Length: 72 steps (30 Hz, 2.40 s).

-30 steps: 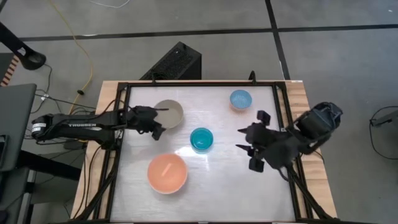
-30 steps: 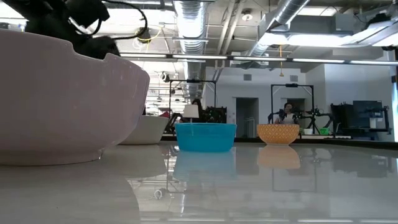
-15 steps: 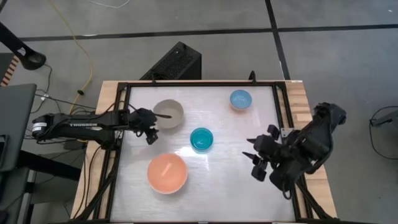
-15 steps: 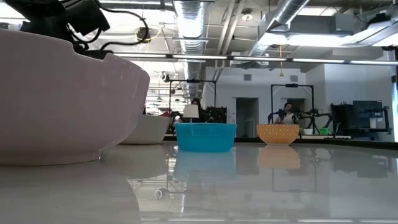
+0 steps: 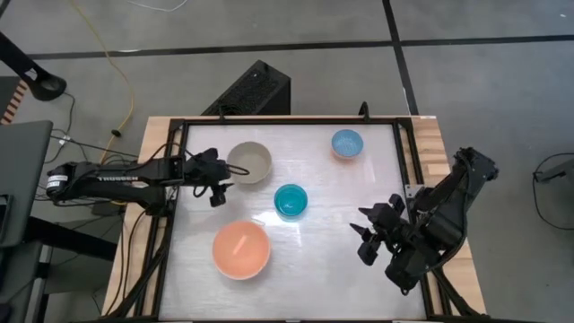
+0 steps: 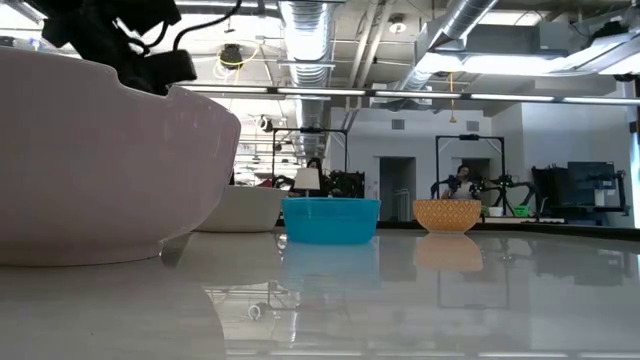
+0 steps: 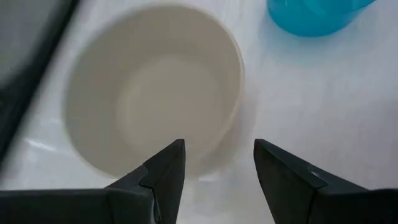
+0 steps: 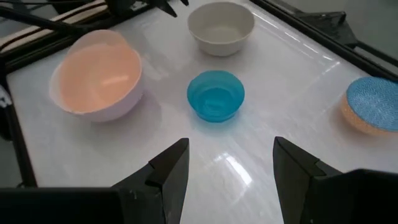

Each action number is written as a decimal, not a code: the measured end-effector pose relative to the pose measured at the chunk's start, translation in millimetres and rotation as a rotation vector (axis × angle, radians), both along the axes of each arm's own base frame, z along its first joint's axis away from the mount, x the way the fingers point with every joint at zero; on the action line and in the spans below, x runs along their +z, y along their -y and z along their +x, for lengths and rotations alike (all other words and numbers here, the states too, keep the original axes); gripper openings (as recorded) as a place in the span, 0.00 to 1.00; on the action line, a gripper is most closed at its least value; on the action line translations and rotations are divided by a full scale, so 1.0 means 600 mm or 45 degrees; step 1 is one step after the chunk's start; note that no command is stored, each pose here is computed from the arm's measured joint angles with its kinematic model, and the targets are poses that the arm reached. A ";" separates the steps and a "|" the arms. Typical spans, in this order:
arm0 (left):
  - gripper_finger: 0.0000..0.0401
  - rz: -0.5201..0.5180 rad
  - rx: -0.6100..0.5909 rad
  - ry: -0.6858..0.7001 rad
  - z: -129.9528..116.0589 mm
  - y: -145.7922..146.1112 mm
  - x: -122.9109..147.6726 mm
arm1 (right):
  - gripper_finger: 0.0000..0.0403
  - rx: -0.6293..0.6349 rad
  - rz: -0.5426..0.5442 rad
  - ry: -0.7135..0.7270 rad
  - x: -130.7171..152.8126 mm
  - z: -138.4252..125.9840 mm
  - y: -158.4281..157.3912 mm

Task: Nest bowls inside each other
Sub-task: Stack the gray bowl on top of the light orange bowl

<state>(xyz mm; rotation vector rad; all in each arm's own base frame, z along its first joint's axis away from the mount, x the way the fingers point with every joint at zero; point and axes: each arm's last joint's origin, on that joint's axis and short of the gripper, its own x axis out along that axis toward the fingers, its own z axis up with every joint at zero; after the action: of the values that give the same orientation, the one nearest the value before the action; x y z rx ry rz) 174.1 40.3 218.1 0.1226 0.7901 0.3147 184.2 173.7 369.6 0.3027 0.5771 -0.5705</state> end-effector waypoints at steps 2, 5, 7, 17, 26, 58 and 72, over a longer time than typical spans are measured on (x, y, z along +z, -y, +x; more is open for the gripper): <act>0.45 0.054 -0.047 -0.023 0.002 -0.003 0.000 | 0.49 -0.015 0.005 0.005 -0.006 0.001 -0.001; 0.45 0.045 -0.076 -0.093 0.007 -0.009 -0.012 | 0.49 -0.019 0.007 0.013 -0.013 0.003 -0.002; 0.45 0.025 -0.068 -0.142 0.010 -0.013 -0.022 | 0.48 -0.026 0.010 0.016 -0.014 0.005 -0.002; 0.45 -0.028 -0.049 -0.255 0.044 -0.030 -0.068 | 0.49 -0.043 0.018 0.035 -0.014 0.008 0.000; 0.39 -0.029 0.009 -0.285 0.062 -0.037 -0.091 | 0.49 -0.043 0.022 0.040 -0.014 0.009 -0.001; 0.00 -0.647 -0.184 0.162 0.047 0.084 0.153 | 0.49 -0.051 -0.126 -0.061 -0.017 -0.002 0.015; 0.00 -1.047 -0.350 0.424 0.002 0.190 0.210 | 0.49 -0.090 -0.143 -0.054 -0.033 -0.003 0.017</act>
<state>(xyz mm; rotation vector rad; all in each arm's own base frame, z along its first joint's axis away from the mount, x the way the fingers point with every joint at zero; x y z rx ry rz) 175.1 -73.7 343.9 -0.5778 0.5123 -0.2596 182.4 163.5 349.9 0.2062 0.5747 -0.6765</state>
